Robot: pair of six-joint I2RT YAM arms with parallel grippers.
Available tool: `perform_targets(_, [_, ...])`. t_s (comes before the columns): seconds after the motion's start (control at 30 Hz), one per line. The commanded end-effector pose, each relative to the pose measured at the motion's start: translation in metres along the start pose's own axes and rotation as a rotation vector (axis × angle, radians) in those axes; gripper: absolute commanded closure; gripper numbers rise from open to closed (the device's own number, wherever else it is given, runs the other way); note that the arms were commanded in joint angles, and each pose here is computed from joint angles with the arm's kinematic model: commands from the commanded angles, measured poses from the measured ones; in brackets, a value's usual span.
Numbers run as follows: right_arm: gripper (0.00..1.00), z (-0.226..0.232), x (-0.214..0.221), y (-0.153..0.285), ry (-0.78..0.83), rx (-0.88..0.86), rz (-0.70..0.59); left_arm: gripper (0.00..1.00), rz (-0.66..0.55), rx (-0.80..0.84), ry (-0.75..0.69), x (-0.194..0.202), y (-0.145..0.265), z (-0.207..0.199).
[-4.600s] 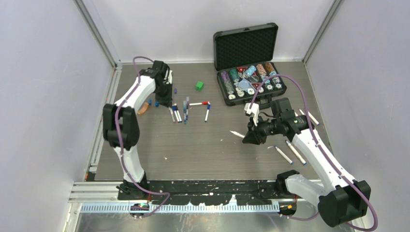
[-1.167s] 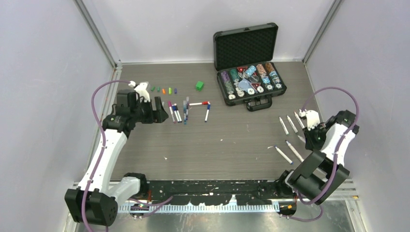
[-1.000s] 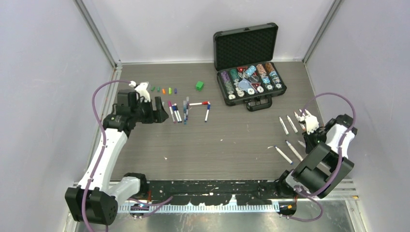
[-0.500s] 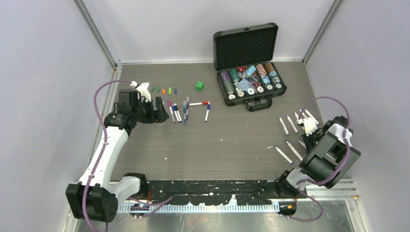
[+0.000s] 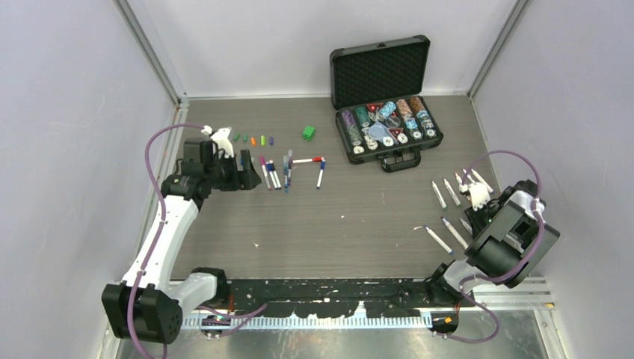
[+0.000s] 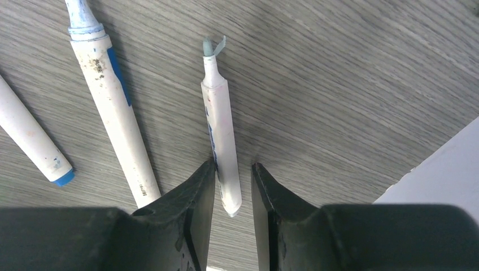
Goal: Open the pen caps
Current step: Place the pen at the center of the board, then pick up the pen from the center of the board.
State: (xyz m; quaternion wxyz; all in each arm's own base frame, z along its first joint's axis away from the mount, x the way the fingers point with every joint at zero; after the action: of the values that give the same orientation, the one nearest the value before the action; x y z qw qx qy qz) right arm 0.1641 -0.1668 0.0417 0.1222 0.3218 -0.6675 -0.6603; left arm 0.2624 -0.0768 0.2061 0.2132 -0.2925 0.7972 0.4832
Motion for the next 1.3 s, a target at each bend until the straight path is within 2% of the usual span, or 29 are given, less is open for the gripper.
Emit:
perform_targets(0.0, [0.64,-0.001,-0.007,0.005,-0.013,-0.014,-0.037,0.21,-0.036,0.006,-0.022,-0.008,0.002,0.0])
perform_targets(0.2, [0.61,0.001,-0.026,0.037,-0.01,-0.005,-0.11,0.19,-0.065,0.044,-0.024,-0.012,0.007,-0.008])
perform_targets(0.27, [0.61,0.003,-0.032,0.049,-0.01,-0.002,-0.136,0.13,-0.079,0.069,-0.009,-0.013,0.008,-0.012])
perform_targets(0.33, [0.6,0.003,-0.041,0.064,-0.007,0.01,-0.166,0.01,-0.089,0.088,0.022,-0.012,0.008,-0.016])
perform_targets(0.57, [0.55,0.027,-0.088,0.112,-0.016,-0.014,-0.376,0.0,-0.008,0.235,0.137,0.005,0.001,-0.034])
perform_targets(0.67, [0.53,0.051,-0.117,0.123,-0.027,-0.096,-0.467,0.02,0.017,0.27,0.186,0.011,-0.006,-0.037])
perform_targets(0.9, [0.53,0.108,-0.185,0.13,-0.035,-0.277,-0.62,0.11,0.097,0.166,0.304,0.018,-0.036,-0.02])
perform_targets(1.0, [0.53,0.12,-0.201,0.134,-0.071,-0.336,-0.678,0.11,0.113,0.047,0.319,0.019,-0.051,-0.009])
perform_targets(1.1, [0.53,0.124,-0.208,0.138,-0.102,-0.365,-0.702,0.16,0.13,-0.103,0.329,0.019,-0.066,0.002])
perform_targets(1.23, [0.53,0.128,-0.216,0.15,-0.174,-0.399,-0.732,0.27,0.142,-0.275,0.309,0.014,-0.083,0.007])
perform_targets(1.27, [0.53,0.131,-0.218,0.153,-0.191,-0.421,-0.747,0.33,0.151,-0.302,0.301,0.013,-0.089,0.009])
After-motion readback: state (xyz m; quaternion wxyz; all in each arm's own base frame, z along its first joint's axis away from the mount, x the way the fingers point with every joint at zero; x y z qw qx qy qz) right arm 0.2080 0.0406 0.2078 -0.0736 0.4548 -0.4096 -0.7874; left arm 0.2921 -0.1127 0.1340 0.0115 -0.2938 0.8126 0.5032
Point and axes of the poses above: each gripper's point midway between its finger pads, its own y axis back along the fingers, its own z axis along the line the jaws close on, x = y × z, the point moved 3 cm from there along y, back along the fingers, and after that the axes turned 10 degrees about y, right-handed, at the moved point
